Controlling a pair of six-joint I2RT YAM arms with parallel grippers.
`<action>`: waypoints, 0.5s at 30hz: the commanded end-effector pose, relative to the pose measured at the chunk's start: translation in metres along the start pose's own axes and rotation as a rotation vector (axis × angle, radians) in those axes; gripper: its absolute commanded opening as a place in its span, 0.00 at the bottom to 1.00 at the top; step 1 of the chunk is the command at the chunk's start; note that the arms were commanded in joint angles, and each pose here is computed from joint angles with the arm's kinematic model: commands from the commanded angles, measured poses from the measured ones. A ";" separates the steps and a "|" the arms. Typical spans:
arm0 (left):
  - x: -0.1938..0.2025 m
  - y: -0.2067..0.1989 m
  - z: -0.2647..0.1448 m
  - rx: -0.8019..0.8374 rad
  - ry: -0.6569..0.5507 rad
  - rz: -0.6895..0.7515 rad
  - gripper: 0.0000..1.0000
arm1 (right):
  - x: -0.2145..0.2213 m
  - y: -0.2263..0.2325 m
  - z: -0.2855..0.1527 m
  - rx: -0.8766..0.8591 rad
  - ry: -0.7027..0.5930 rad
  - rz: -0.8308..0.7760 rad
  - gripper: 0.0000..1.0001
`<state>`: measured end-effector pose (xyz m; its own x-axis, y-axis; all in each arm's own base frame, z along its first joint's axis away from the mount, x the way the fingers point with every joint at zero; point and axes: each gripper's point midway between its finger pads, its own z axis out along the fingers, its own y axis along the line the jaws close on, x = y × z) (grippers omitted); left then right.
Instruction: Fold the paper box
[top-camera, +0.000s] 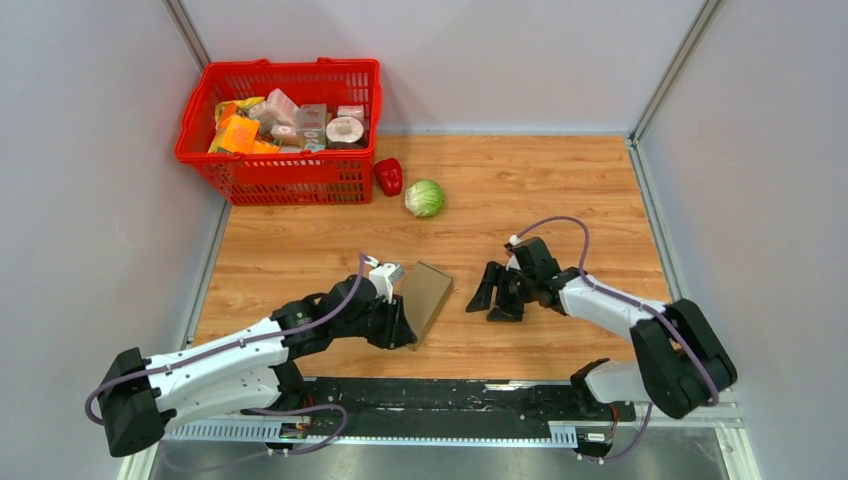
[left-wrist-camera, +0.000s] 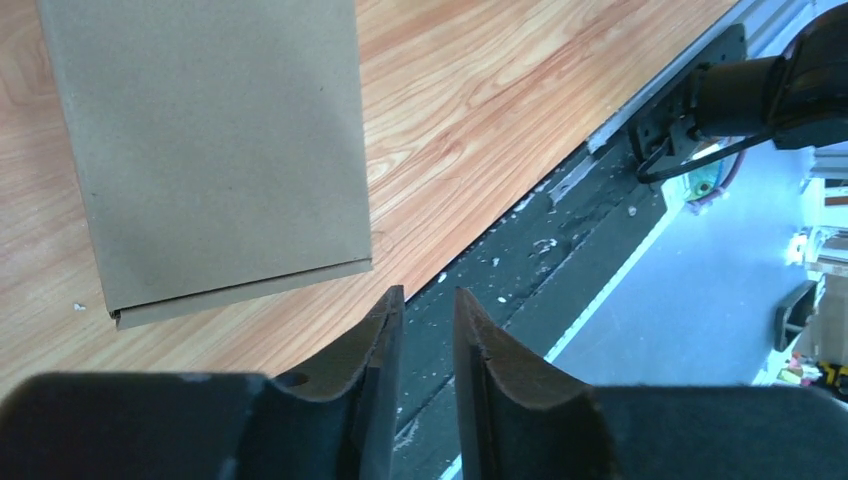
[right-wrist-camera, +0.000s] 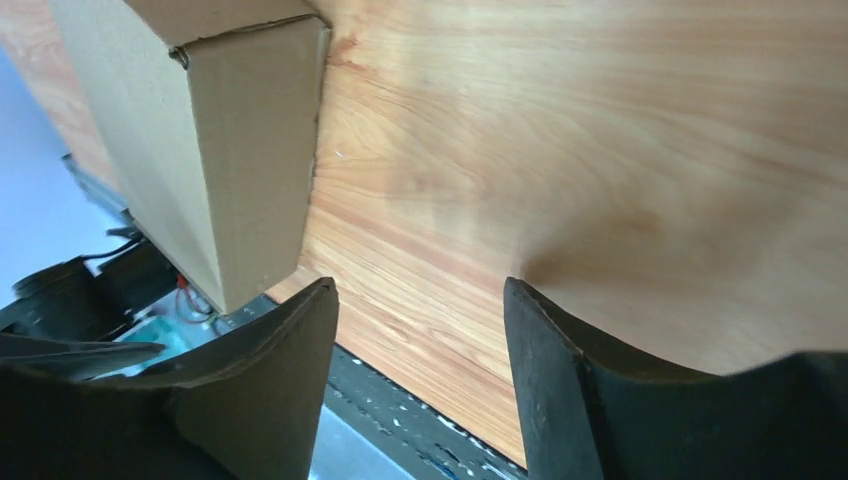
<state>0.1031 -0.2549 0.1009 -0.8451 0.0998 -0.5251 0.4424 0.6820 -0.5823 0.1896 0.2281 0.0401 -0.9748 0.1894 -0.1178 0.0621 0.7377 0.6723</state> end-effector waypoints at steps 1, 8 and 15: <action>-0.043 -0.043 -0.021 0.105 -0.113 0.056 0.42 | -0.014 -0.011 -0.034 0.139 -0.115 -0.085 0.69; -0.065 0.016 -0.056 -0.226 -0.200 0.101 0.76 | -0.012 0.043 -0.041 0.023 -0.086 -0.173 0.83; -0.089 0.062 -0.040 -0.272 -0.197 -0.020 0.75 | -0.011 0.095 -0.004 -0.150 -0.042 -0.070 0.72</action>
<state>0.1843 -0.1982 0.1582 -0.7438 -0.0844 -0.6631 0.3065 0.8385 -0.4506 0.1925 0.2548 0.0894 -0.9648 0.1106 -0.2386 -0.0792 0.7429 0.6647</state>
